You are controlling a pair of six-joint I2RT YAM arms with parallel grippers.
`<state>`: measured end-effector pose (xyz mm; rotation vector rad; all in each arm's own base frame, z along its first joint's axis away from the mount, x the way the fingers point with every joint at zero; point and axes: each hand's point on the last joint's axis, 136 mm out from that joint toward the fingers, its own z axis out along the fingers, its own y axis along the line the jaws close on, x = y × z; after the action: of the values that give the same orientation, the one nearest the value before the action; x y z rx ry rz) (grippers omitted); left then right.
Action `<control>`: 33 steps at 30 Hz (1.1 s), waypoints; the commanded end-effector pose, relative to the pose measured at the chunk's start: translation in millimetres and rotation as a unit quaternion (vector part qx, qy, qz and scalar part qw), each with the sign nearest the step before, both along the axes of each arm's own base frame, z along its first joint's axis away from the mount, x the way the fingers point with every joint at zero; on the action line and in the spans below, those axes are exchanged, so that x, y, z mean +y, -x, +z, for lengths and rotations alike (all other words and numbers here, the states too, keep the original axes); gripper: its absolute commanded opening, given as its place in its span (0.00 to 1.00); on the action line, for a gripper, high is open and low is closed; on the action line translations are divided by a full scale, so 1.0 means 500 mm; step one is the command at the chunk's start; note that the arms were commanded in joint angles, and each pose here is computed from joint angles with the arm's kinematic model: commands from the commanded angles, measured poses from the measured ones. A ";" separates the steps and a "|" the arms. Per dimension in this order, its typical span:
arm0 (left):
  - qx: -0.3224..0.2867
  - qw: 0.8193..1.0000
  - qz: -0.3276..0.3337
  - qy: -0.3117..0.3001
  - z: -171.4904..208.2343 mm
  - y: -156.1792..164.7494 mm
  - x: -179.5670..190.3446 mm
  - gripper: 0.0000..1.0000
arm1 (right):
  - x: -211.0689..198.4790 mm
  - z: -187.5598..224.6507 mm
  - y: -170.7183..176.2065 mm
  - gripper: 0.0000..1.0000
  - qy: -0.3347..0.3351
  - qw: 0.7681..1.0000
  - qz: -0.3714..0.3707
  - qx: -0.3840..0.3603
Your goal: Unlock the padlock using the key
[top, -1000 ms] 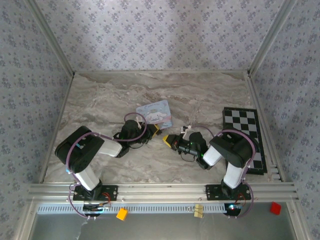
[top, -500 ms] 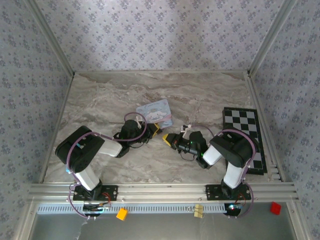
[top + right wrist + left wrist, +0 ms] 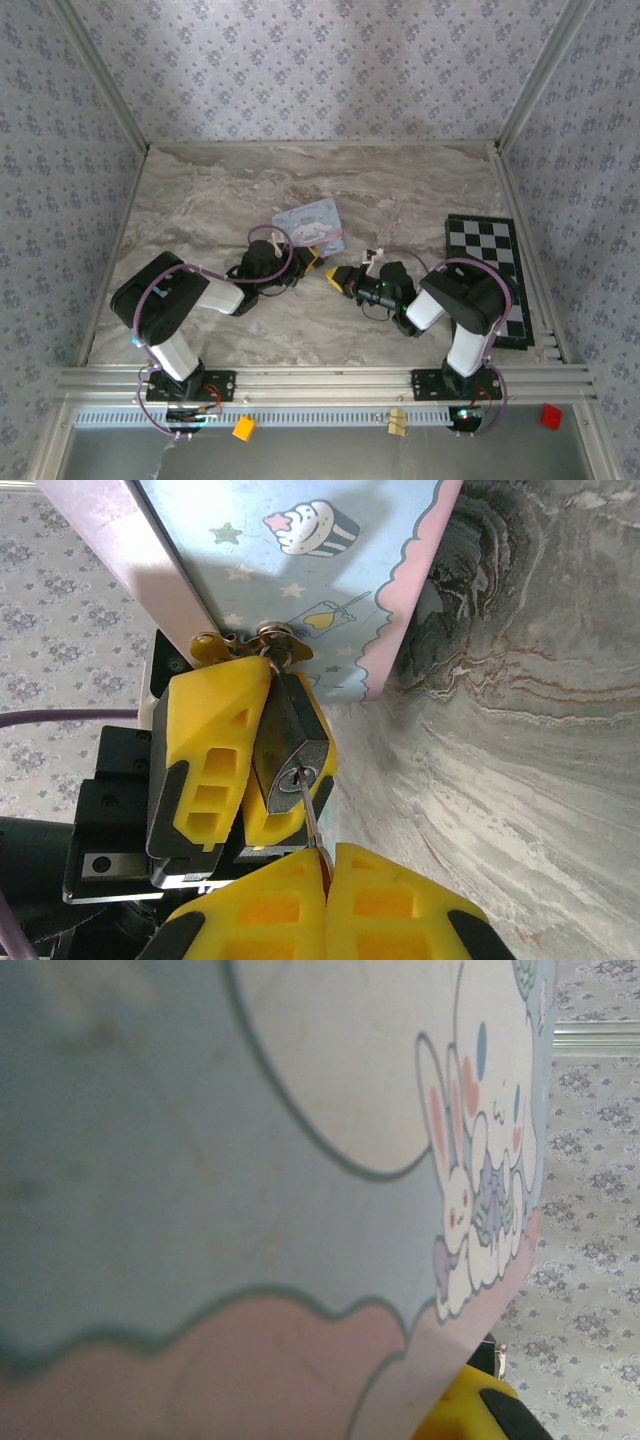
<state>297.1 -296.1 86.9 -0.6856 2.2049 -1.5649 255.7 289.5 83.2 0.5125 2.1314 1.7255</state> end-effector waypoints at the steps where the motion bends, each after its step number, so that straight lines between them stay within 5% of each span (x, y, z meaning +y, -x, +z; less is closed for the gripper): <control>1: -0.012 0.999 0.002 0.030 0.030 -0.007 -0.004 0.04 | 0.005 0.031 -0.012 0.00 -0.021 1.000 -0.003 -0.016; 33: -0.020 0.999 0.005 0.047 0.046 -0.003 -0.002 0.03 | 0.010 0.058 -0.027 0.00 -0.041 0.999 -0.009 -0.017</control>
<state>299.6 -294.5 94.0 -0.6996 2.1617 -1.5995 260.8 292.2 91.2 0.5340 2.1090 1.7591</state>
